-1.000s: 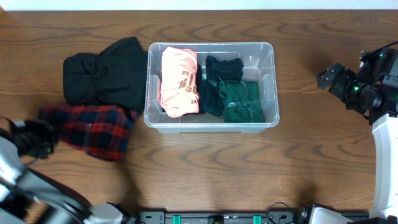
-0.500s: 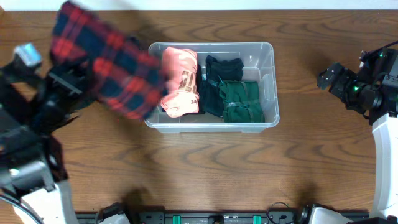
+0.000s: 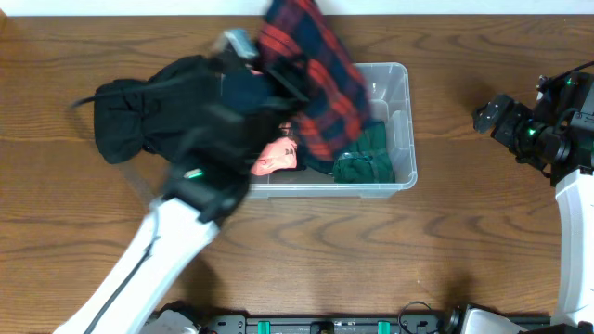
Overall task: Pack container
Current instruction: 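Lift the plaid shirt over the bin and drop it in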
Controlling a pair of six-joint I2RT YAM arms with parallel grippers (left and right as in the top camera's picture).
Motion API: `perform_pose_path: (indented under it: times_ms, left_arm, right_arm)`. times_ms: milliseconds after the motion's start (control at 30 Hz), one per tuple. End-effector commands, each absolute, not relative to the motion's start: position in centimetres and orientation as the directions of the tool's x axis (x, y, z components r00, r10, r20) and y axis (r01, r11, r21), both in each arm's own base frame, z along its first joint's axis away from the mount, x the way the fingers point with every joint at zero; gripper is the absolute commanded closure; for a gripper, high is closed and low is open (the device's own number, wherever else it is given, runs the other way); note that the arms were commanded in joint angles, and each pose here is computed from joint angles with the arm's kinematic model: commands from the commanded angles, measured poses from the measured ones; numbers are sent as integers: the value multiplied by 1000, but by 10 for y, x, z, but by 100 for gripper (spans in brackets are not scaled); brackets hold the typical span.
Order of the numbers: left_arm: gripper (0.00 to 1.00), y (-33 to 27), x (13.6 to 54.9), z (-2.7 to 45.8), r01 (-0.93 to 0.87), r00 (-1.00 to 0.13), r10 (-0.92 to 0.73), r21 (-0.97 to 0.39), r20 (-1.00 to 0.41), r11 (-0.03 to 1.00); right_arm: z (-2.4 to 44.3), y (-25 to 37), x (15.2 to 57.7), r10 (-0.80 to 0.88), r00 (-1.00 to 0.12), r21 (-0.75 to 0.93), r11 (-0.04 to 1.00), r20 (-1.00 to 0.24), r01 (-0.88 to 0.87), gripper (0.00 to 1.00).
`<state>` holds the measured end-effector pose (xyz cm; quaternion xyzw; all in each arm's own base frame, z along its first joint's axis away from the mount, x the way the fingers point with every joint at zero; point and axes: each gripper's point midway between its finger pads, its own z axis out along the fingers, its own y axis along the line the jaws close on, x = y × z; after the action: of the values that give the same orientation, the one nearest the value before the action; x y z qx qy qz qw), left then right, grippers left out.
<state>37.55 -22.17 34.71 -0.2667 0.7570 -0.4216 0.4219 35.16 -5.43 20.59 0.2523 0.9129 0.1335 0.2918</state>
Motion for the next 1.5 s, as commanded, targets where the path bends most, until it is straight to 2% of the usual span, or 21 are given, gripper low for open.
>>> perform_pose_path:
  times_ms: [0, 67, 167, 267, 433, 467, 500, 533, 600, 700, 833, 900, 1067, 1167, 1200, 1267, 1300, 1400, 1467]
  left_arm:
    - [94, -217, 393, 329, -219, -294, -910, -906, -292, 361]
    - [94, -229, 398, 305, -273, -289, -920, -898, -266, 345]
    - [94, -243, 402, 273, -328, -315, -908, -867, -275, 376]
    - [94, -248, 401, 238, -393, -344, -888, -812, -306, 432]
    - [94, -222, 388, 182, -539, -365, -832, -633, -419, 555]
    - [91, -216, 384, 176, -551, -380, -812, -597, -443, 583]
    - [83, -210, 382, 172, -551, -408, -780, -553, -474, 625]
    - [74, -208, 381, 171, -539, -433, -750, -524, -499, 660]
    - [68, -204, 378, 176, -461, -514, -631, -434, -581, 774]
    - [66, -199, 373, 195, -341, -578, -478, -336, -661, 878]
    - [65, -182, 364, 242, -244, -538, -371, -281, -757, 928]
    - [66, -173, 359, 265, -213, -502, -341, -269, -795, 939]
    - [86, -161, 350, 280, -178, -493, -260, -196, -830, 964]
    - [86, -162, 345, 266, -201, -531, -259, -177, -807, 963]
    - [83, -162, 346, 262, -203, -536, -251, -165, -806, 965]
    - [67, -159, 354, 260, -235, -508, -243, -138, -827, 962]
    - [63, -160, 360, 262, -231, -495, -228, -126, -838, 965]
    - [53, -180, 385, 259, -87, -497, -64, -23, -865, 996]
    - [52, -188, 397, 244, -19, -531, -15, -5, -847, 1000]
  right_arm:
    - [206, -58, 351, 530, -705, 380, 843, -472, 380, 1]
    - [206, -58, 351, 530, -705, 380, 843, -472, 380, 1]
    - [206, -58, 351, 530, -705, 380, 843, -472, 380, 1]
    - [206, -58, 351, 530, -705, 380, 844, -472, 379, 1]
    - [206, -58, 351, 530, -705, 380, 843, -472, 380, 1]
    - [206, -58, 351, 530, -705, 380, 843, -472, 380, 1]
    - [206, -58, 351, 530, -705, 380, 843, -472, 380, 1]
    - [206, -58, 351, 530, -705, 380, 843, -472, 380, 1]
    - [206, -58, 351, 530, -705, 380, 844, -472, 379, 1]
    - [206, -58, 351, 530, -705, 380, 843, -472, 380, 1]
    - [206, -58, 351, 530, -705, 380, 843, -472, 380, 1]
    - [206, -58, 351, 530, -705, 380, 843, -472, 380, 1]
    - [206, -58, 351, 530, -705, 380, 843, -472, 380, 1]
    - [206, -58, 351, 530, -705, 380, 843, -472, 380, 1]
    - [206, -58, 351, 530, -705, 380, 843, -472, 380, 1]
    - [206, -58, 351, 530, -705, 380, 843, -472, 380, 1]
    - [206, -58, 351, 530, -705, 380, 843, -472, 380, 1]
    - [206, -58, 351, 530, -705, 380, 844, -472, 379, 1]
    - [206, -58, 351, 530, -705, 380, 844, -472, 379, 1]
